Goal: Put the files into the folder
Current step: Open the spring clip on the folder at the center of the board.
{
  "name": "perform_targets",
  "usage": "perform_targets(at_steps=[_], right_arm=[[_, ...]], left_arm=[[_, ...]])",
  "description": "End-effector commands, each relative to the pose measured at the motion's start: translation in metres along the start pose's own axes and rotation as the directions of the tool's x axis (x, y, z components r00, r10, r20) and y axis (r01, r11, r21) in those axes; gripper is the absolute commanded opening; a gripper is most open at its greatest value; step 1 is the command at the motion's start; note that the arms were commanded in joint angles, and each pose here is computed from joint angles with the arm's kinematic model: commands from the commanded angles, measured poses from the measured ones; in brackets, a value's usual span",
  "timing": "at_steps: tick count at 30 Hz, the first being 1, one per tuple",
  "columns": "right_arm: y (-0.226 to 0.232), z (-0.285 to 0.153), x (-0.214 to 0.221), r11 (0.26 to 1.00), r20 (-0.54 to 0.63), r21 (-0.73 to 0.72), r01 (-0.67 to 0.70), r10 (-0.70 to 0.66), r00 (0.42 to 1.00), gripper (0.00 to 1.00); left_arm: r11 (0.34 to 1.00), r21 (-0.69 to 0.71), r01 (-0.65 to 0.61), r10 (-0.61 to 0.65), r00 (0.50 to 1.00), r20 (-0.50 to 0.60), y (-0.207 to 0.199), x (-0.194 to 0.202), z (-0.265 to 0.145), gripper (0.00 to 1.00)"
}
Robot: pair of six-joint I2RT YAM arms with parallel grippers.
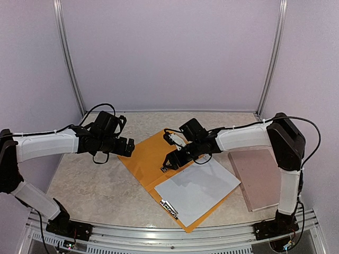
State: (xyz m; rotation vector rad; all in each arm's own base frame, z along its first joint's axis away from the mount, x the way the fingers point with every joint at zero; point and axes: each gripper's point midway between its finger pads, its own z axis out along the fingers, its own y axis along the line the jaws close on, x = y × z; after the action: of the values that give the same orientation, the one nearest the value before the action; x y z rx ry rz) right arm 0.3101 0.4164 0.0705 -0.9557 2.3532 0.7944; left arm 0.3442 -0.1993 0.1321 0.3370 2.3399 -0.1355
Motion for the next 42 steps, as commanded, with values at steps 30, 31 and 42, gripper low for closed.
perform_targets(at_steps=[30, 31, 42], right_arm=[[0.003, -0.025, -0.016, 0.982, -0.018, 0.17, 0.087, -0.085, 0.996, 0.74], [-0.01, -0.03, -0.02, 0.978, -0.008, 0.193, 0.076, -0.076, 0.997, 0.74], [-0.135, -0.054, -0.042, 0.964, 0.056, 0.251, -0.088, 0.076, 0.995, 0.83]], left_arm=[[0.781, 0.171, 0.6, -0.534, 0.784, -0.316, -0.016, 0.073, 0.0, 0.99], [0.768, 0.184, 0.614, -0.541, 0.775, -0.326, -0.02, 0.073, 0.001, 0.98], [0.653, 0.201, 0.73, -0.6, 0.66, -0.452, -0.044, 0.089, 0.021, 0.89]])
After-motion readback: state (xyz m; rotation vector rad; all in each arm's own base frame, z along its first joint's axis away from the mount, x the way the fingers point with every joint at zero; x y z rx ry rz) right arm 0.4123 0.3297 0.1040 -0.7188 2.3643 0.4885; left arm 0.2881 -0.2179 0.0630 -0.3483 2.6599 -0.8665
